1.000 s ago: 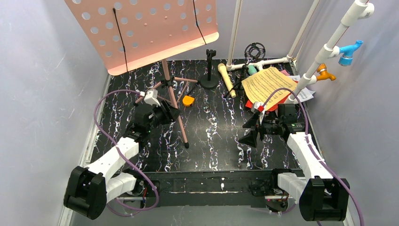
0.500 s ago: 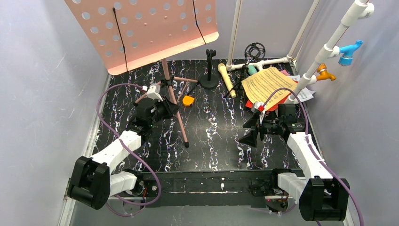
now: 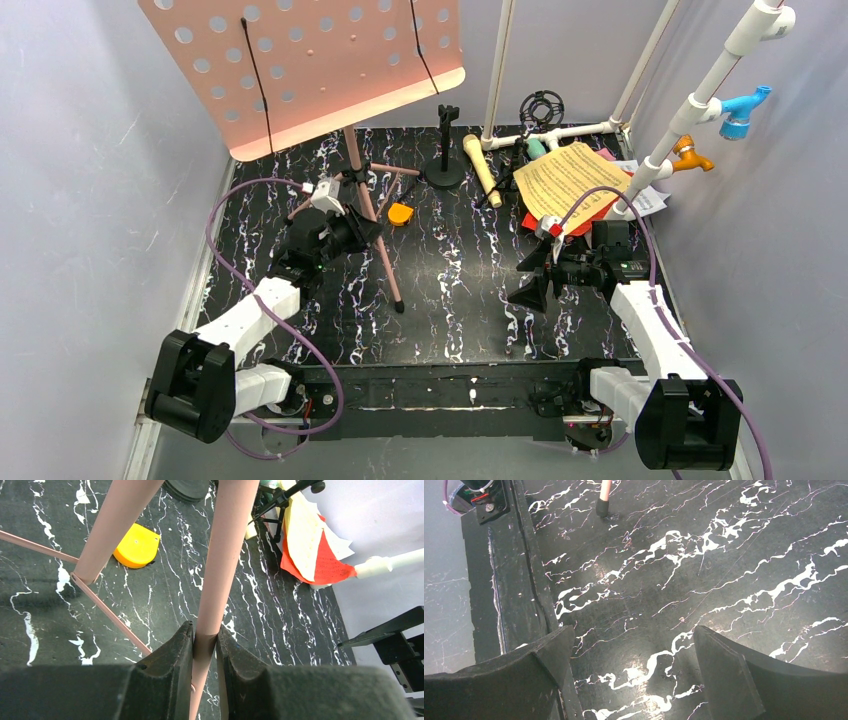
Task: Pack up the instrument practice props
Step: Adjust the music stand at the center of the board.
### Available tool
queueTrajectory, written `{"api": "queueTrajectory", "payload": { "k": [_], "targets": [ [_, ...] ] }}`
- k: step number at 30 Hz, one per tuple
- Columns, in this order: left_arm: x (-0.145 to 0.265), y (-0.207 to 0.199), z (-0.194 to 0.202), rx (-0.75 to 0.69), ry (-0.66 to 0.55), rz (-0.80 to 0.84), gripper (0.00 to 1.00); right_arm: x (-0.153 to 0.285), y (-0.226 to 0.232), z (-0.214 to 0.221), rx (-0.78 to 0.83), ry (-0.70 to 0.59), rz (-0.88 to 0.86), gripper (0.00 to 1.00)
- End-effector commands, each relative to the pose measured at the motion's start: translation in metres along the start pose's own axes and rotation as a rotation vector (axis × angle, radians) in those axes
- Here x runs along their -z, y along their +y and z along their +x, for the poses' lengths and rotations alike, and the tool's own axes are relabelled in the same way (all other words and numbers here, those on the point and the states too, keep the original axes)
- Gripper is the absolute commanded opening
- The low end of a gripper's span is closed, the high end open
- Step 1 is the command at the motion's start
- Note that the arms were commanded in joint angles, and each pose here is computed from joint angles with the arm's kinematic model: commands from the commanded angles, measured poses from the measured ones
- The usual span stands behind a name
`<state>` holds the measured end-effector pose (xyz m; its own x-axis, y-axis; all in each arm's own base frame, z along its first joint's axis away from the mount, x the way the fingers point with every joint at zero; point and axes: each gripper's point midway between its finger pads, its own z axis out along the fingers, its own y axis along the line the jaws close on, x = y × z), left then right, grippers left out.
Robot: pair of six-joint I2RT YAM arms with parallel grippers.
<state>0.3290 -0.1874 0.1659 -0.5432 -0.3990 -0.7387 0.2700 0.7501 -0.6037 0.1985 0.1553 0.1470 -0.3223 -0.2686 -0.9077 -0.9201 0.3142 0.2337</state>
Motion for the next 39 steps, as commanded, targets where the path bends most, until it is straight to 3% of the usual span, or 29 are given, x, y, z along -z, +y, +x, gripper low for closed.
{"api": "queueTrajectory", "payload": {
  "k": [1,20,22,30,33,39],
  "targets": [
    [0.002,-0.029,0.001,0.088,0.007,0.109,0.0,0.002,0.001,-0.008,0.038,-0.033,-0.002,0.98],
    [-0.033,-0.083,0.031,0.106,0.083,0.174,0.0,0.003,0.0,-0.007,0.037,-0.032,0.005,0.98],
    [-0.032,-0.083,0.032,0.111,0.087,0.176,0.06,0.003,0.0,-0.007,0.037,-0.031,0.007,0.98],
    [-0.008,-0.084,0.025,0.111,0.037,0.186,0.49,0.003,-0.001,-0.006,0.035,-0.03,0.008,0.98],
    [0.002,-0.08,0.027,0.108,0.031,0.176,0.58,0.003,-0.001,-0.006,0.035,-0.03,0.01,0.98],
    [0.027,-0.066,0.033,0.052,0.021,0.149,0.65,0.004,-0.002,-0.006,0.034,-0.029,0.013,0.98]
  ]
}}
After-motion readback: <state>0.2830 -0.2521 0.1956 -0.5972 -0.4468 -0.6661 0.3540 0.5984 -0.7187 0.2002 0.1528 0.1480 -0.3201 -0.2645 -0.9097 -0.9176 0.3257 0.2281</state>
